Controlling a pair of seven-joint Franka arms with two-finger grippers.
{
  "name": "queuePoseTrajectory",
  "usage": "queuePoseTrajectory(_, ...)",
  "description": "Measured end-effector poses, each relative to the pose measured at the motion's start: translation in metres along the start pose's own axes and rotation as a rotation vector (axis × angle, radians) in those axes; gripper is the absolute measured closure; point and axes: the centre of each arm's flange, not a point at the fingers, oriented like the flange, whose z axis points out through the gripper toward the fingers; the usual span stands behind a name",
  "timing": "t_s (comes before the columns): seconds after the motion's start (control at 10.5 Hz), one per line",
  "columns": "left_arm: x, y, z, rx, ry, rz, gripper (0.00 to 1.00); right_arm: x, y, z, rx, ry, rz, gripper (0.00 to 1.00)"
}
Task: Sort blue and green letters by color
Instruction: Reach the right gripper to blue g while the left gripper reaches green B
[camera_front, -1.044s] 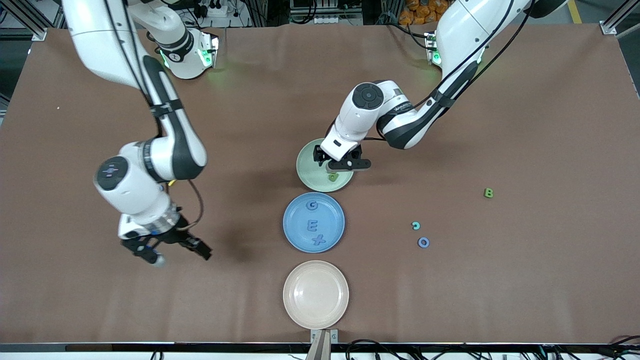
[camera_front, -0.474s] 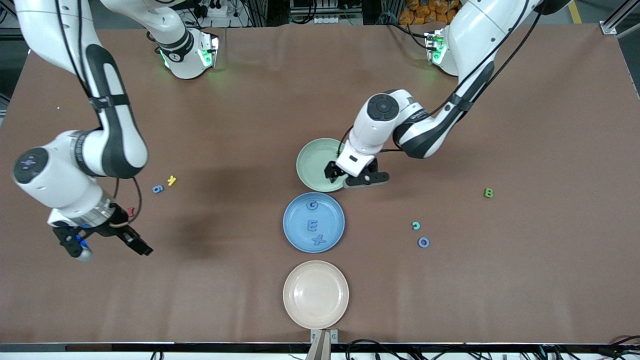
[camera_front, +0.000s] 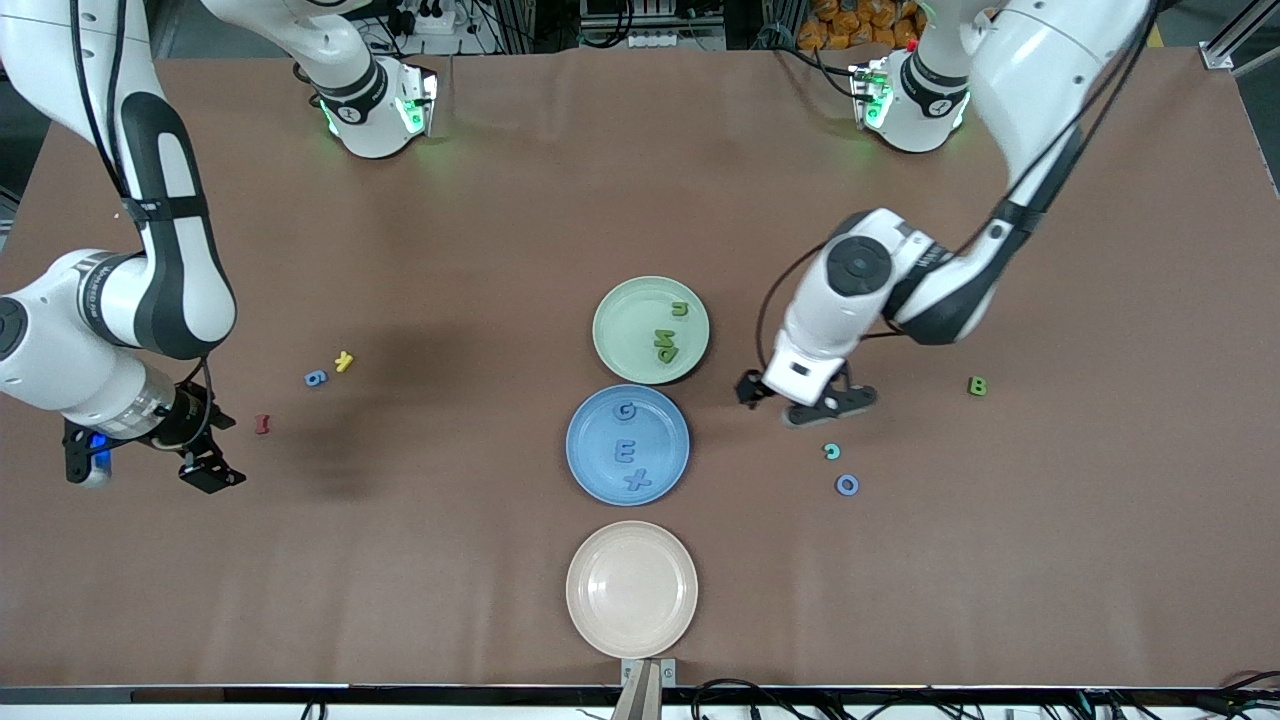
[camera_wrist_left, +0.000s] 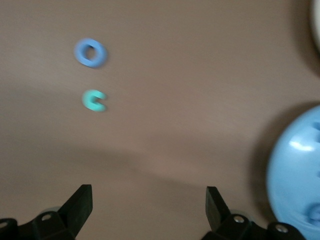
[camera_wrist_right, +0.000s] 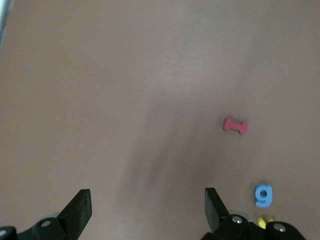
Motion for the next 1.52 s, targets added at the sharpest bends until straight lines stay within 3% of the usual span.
queuePoseTrajectory(0.28,0.039,-0.063,0.006,0.097,-0.051,0.024,0.00,-0.003,0.008,0.011,-0.034,-0.007,0.223,0.00)
queuePoseTrajectory(0.76,0.086,-0.174,0.018,0.136,-0.106,0.071,0.00,-0.014,0.038,0.048,-0.124,-0.010,0.325,0.00)
queuePoseTrajectory(1.23,0.067,-0.257,0.023,0.172,-0.067,0.261,0.00,-0.032,0.073,0.091,-0.136,0.008,0.328,0.00)
queuePoseTrajectory(1.52,0.050,-0.296,0.043,0.165,-0.095,0.350,0.00,-0.043,0.095,0.111,-0.140,0.019,0.326,0.00)
